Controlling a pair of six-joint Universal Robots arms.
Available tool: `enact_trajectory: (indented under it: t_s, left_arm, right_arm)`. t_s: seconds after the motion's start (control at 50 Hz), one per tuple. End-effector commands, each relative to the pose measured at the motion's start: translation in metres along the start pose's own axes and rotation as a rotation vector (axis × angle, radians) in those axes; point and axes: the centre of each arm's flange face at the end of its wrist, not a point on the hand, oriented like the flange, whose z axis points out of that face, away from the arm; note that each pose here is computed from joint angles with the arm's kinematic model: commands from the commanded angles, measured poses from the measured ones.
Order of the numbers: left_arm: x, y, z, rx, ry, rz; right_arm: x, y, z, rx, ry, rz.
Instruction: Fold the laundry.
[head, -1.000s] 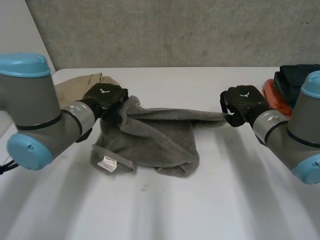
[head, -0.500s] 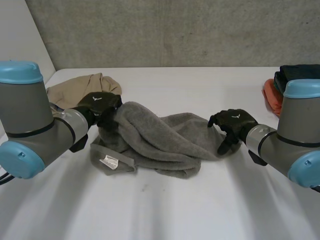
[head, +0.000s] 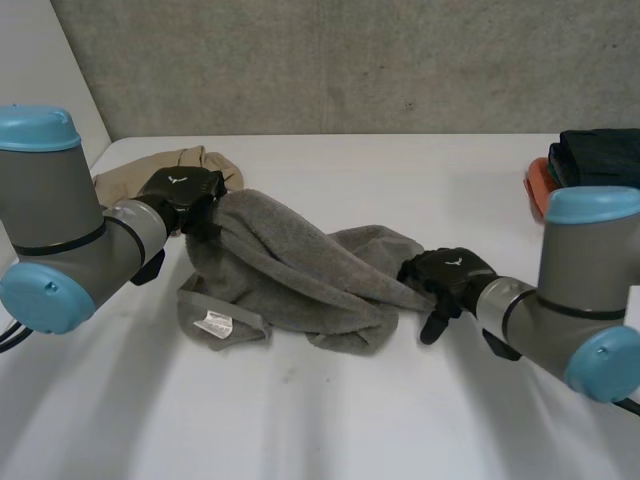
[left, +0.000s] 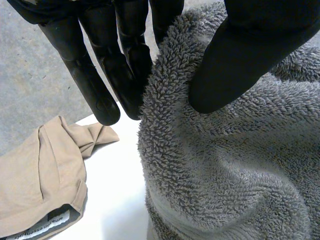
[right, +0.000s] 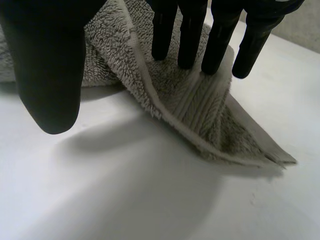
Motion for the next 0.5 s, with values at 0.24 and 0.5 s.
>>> enact_trajectory:
  t_s: [0.24,0.5]
  left_arm:
    - [0.003,-0.008,-0.031,-0.058,-0.004,-0.017]
    - [0.014,0.004,-0.058,-0.164,0.043,0.082]
  right_arm:
    - [0.012,-0.074,-0.026,0.304,0.220,-0.173]
    - [0.021,-0.090,-0.095,0.001,0.165,-0.492]
